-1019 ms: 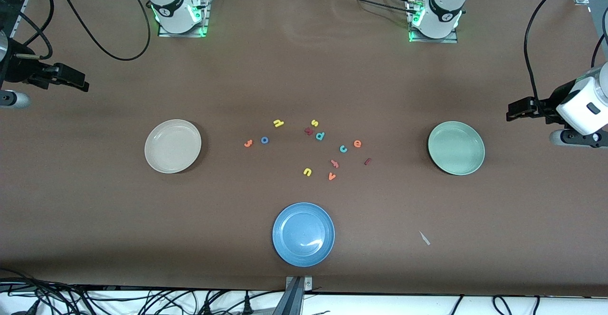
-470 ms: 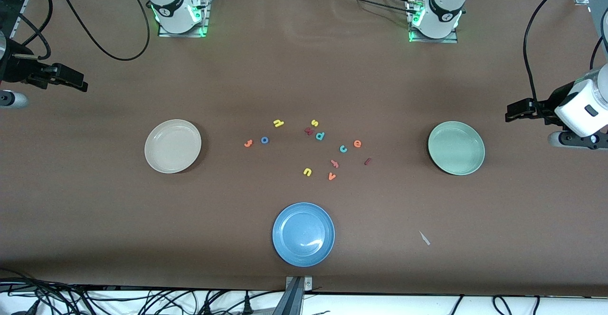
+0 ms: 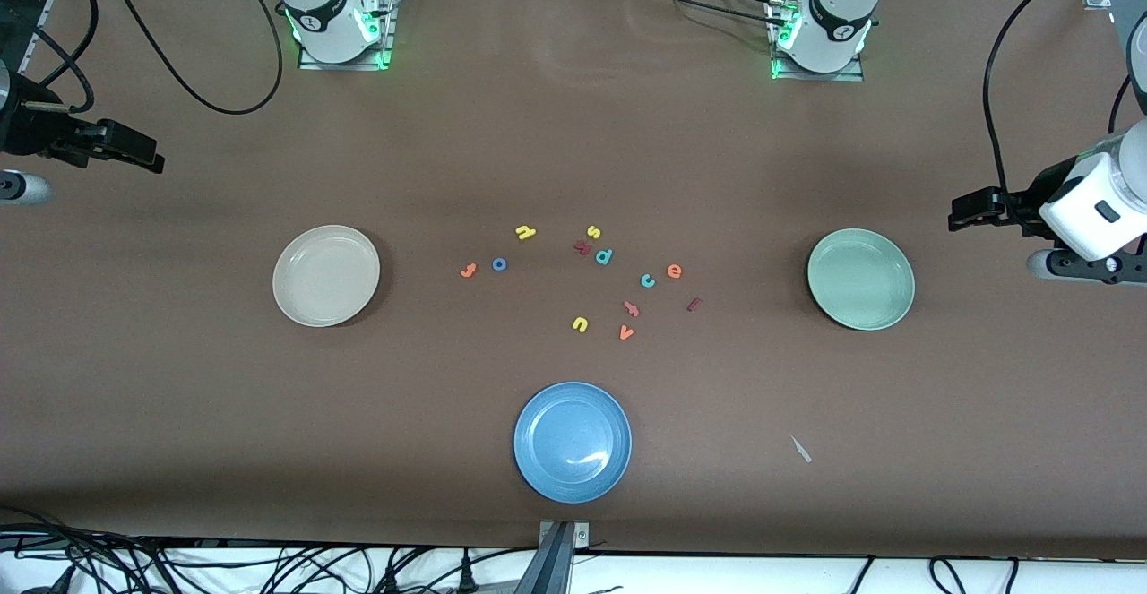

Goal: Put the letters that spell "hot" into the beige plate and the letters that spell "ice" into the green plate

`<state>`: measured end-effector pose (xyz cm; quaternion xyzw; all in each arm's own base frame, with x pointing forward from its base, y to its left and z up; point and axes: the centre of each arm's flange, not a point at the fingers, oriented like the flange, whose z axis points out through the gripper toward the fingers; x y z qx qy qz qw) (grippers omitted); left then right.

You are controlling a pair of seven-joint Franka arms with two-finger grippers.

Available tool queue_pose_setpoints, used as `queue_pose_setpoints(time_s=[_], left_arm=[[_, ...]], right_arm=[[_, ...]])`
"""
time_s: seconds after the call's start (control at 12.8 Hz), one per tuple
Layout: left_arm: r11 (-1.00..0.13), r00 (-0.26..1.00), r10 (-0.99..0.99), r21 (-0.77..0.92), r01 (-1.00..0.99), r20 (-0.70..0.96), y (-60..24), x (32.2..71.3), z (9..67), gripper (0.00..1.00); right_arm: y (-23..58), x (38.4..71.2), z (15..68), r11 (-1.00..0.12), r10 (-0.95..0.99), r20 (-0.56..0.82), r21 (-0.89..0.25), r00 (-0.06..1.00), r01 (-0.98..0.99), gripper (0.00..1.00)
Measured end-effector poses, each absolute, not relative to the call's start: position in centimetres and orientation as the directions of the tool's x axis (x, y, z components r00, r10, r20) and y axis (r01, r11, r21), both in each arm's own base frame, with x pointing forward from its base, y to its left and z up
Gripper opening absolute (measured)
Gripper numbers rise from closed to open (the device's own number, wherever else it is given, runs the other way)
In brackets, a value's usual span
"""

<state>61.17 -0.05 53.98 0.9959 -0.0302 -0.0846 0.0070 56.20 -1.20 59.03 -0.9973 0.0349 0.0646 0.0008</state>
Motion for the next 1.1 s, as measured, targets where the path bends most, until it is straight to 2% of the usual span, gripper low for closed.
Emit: queue_pose_setpoints(time_s=[0.47, 0.86, 1.1], left_arm=[[-0.999, 0.977, 0.048, -0.012, 0.047, -0.209, -10.3, 61.8, 50.1, 1.00], [-0.971, 0.933, 0.218, 0.035, 0.237, -0.285, -14.6, 62.3, 45.5, 0.98], [-0.926, 0.897, 0.363, 0.007, 0.377, -0.253, -18.1, 61.8, 41.3, 0.94]], right_arm=[[-1.3, 56.2, 59.0, -0.997, -0.071, -0.129, 0.003, 0.989, -0.071, 1.00], [-1.3, 56.2, 59.0, -0.997, -0.071, -0.129, 0.003, 0.989, -0.071, 1.00], [-1.3, 56.2, 59.0, -0.997, -0.071, -0.129, 0.003, 0.989, -0.072, 1.00]])
